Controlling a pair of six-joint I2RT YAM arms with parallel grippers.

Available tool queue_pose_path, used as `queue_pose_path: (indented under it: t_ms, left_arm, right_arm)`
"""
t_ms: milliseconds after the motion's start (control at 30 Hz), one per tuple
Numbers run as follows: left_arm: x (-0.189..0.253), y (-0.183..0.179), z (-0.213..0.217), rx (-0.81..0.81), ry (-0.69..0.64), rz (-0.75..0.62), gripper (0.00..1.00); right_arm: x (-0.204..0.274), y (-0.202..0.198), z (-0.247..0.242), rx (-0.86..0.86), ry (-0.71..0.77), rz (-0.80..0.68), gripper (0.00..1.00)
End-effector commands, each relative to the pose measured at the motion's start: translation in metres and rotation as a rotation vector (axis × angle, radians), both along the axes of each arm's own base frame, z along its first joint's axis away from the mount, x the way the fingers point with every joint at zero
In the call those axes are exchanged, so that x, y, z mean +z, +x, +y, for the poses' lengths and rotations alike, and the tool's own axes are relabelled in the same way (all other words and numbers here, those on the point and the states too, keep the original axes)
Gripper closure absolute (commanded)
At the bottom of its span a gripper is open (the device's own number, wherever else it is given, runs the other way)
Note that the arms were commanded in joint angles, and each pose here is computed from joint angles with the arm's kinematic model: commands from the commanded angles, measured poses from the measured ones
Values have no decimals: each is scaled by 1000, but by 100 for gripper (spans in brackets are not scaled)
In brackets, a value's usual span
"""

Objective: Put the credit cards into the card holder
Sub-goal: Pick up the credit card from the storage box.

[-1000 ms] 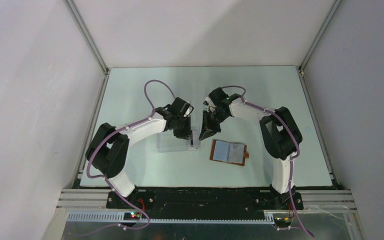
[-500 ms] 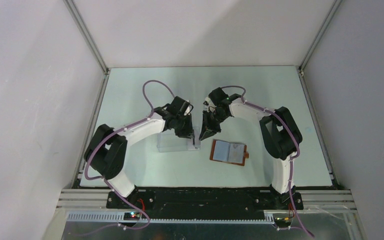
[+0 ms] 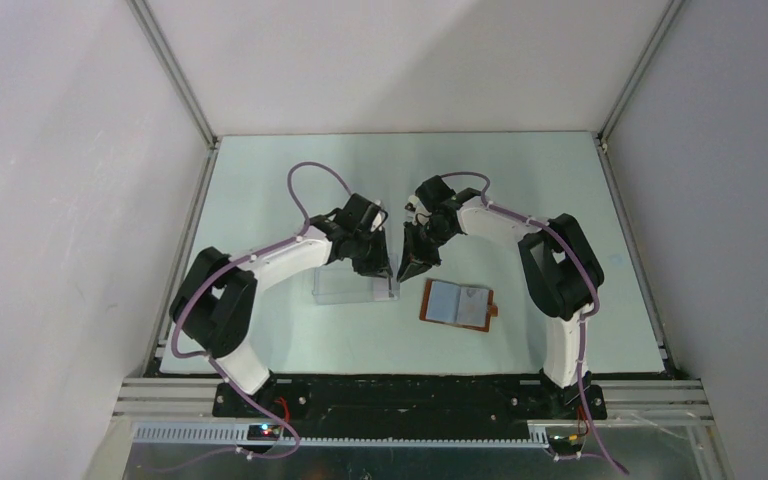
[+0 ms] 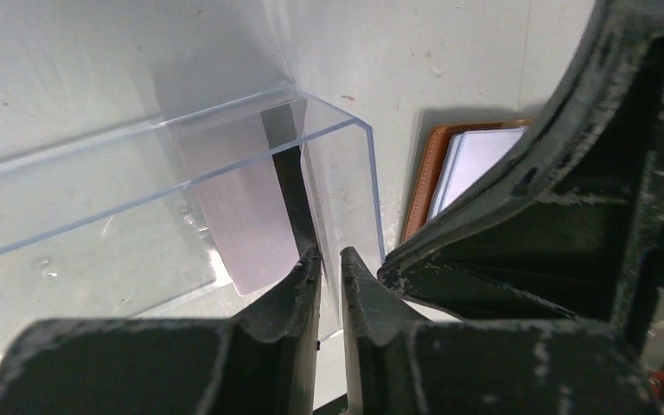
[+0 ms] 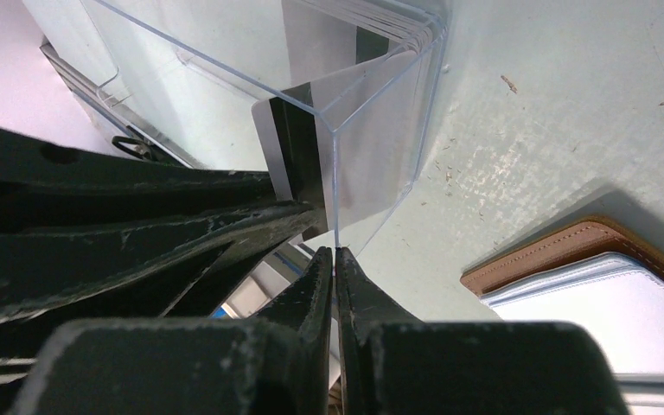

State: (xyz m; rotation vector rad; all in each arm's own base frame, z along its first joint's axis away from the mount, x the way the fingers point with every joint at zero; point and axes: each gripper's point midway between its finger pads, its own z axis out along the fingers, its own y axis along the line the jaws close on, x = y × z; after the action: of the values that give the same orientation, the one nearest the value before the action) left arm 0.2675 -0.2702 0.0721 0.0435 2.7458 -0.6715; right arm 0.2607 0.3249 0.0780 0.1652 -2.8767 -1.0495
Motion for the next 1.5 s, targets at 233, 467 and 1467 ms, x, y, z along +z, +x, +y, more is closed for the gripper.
queue_pose_path:
  t_ms: [233, 467, 1467]
  left_arm:
    - [-10, -2, -9, 7, -30, 30, 99]
    - [29, 1, -5, 29, -81, -69, 100]
    - [255, -88, -40, -281, -1038, -275, 100]
  right_arm:
    - [11, 3, 6, 14, 27, -28, 90]
    - [50, 10, 5, 14, 77, -146, 58]
    - [234, -55, -55, -46, 757, -404, 41]
